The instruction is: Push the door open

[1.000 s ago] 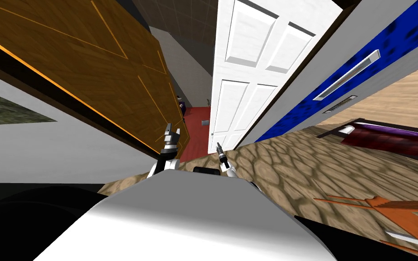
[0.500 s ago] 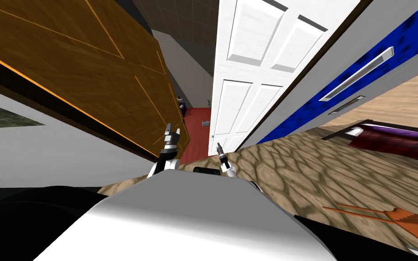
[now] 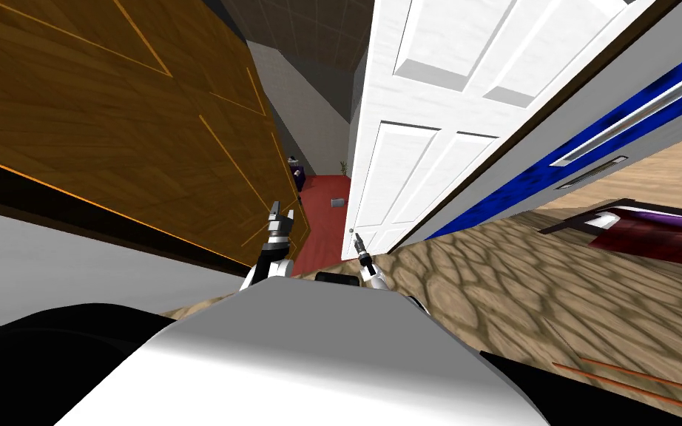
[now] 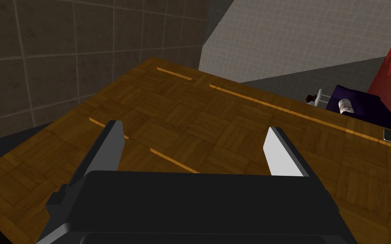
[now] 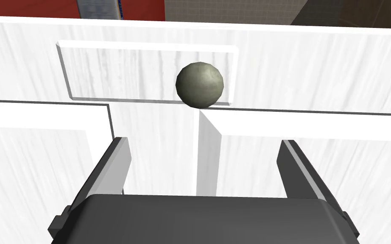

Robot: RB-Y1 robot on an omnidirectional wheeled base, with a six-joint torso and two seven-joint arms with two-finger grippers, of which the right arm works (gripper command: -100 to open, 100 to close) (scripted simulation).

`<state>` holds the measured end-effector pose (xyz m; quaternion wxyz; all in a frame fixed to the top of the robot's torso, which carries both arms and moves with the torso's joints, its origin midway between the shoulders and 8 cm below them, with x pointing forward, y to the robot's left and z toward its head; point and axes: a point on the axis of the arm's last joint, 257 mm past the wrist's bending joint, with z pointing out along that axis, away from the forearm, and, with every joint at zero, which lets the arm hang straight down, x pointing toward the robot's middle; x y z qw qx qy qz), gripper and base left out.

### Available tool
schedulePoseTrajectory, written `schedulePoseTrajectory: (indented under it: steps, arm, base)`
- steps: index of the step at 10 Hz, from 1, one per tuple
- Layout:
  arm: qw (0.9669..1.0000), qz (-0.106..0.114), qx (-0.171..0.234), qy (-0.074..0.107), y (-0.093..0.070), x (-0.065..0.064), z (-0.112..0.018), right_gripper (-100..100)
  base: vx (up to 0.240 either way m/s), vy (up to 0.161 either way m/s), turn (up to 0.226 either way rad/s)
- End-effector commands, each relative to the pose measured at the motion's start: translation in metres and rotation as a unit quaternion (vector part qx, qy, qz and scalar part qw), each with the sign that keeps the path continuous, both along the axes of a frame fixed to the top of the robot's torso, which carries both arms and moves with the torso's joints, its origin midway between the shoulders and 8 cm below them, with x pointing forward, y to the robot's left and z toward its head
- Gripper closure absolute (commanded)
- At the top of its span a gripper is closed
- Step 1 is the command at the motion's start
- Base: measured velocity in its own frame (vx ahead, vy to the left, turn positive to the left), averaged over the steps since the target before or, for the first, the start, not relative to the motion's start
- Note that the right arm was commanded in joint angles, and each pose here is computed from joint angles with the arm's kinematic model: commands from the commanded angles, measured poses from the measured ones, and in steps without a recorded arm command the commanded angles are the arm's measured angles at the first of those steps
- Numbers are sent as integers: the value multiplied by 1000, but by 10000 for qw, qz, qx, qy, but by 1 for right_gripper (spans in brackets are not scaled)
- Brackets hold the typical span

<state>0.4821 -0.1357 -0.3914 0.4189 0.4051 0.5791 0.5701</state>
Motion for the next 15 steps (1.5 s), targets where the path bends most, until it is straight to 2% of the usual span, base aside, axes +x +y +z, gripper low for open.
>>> schedulePoseTrajectory:
  steps: [1, 5, 6, 11, 12, 15]
  arm:
    - [10000, -22, 16, 3, 1, 0, 0, -100]
    - [10000, -43, 77, 12, 7, -1, 0, -100]
    - [10000, -43, 77, 12, 7, -1, 0, 100]
    - [10000, -43, 77, 12, 7, -1, 0, 100]
    - [9999, -122, 35, 23, -2, 0, -2, 100]
    - [9997, -230, -4, 12, -13, 3, -2, 100]
  base:
    - [191, 77, 28]
    - [163, 40, 21]
    - [-14, 0, 5]
    - [-11, -3, 1]
    - [73, 30, -24]
    - [138, 49, -29]
